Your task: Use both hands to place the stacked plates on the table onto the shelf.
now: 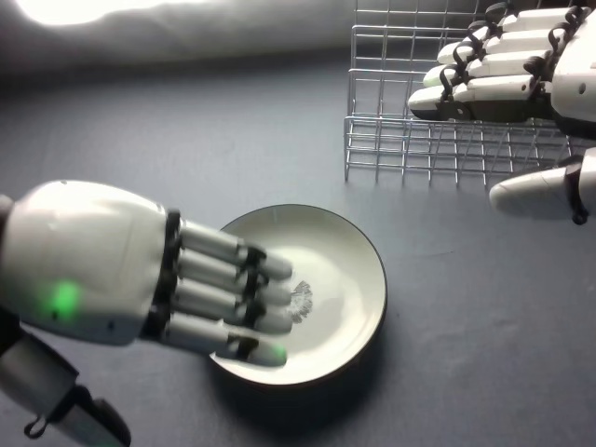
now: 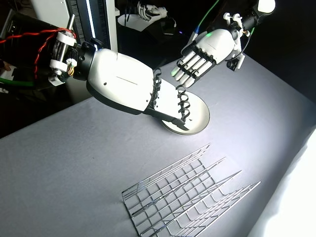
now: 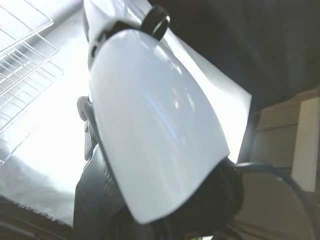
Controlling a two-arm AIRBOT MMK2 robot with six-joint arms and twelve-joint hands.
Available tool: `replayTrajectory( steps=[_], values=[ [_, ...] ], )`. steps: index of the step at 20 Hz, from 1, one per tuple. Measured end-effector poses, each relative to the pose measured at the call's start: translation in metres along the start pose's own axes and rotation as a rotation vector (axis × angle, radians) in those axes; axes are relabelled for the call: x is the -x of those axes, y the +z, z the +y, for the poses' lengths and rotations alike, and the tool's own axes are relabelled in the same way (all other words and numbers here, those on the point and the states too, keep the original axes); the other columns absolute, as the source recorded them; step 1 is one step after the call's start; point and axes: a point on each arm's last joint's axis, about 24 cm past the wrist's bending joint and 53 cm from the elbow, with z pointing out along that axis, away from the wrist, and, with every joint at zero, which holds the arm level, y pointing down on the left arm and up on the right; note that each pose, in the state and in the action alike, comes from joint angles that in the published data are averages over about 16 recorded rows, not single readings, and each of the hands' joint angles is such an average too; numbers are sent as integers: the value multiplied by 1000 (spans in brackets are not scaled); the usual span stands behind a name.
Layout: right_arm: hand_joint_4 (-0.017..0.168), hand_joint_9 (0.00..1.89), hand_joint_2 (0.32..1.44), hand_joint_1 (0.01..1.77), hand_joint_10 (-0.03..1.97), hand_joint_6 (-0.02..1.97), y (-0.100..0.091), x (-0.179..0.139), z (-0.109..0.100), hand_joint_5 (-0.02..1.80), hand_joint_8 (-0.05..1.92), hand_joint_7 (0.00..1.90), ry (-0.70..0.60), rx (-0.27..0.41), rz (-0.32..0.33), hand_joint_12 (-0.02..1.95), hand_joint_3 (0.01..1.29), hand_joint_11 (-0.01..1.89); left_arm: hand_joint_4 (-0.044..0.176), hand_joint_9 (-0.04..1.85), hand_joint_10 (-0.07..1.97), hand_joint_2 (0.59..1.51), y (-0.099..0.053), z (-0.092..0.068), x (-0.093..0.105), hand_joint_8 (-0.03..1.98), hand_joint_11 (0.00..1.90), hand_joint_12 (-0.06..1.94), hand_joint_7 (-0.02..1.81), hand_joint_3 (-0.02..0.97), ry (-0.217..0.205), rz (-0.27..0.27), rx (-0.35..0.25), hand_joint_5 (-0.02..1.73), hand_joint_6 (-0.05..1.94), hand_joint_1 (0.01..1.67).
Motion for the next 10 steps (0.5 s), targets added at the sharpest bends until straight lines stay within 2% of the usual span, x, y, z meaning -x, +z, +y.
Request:
replayTrajectory(
  steps=[10],
  values=[
    [3, 124, 1393, 13, 14, 25, 0, -3, 3, 161, 15, 164, -20, 16, 8, 437, 15, 12, 5, 56, 7, 1214, 6, 36, -32, 9, 29, 63, 69, 10, 25, 76, 89, 70, 21, 16]
  ],
)
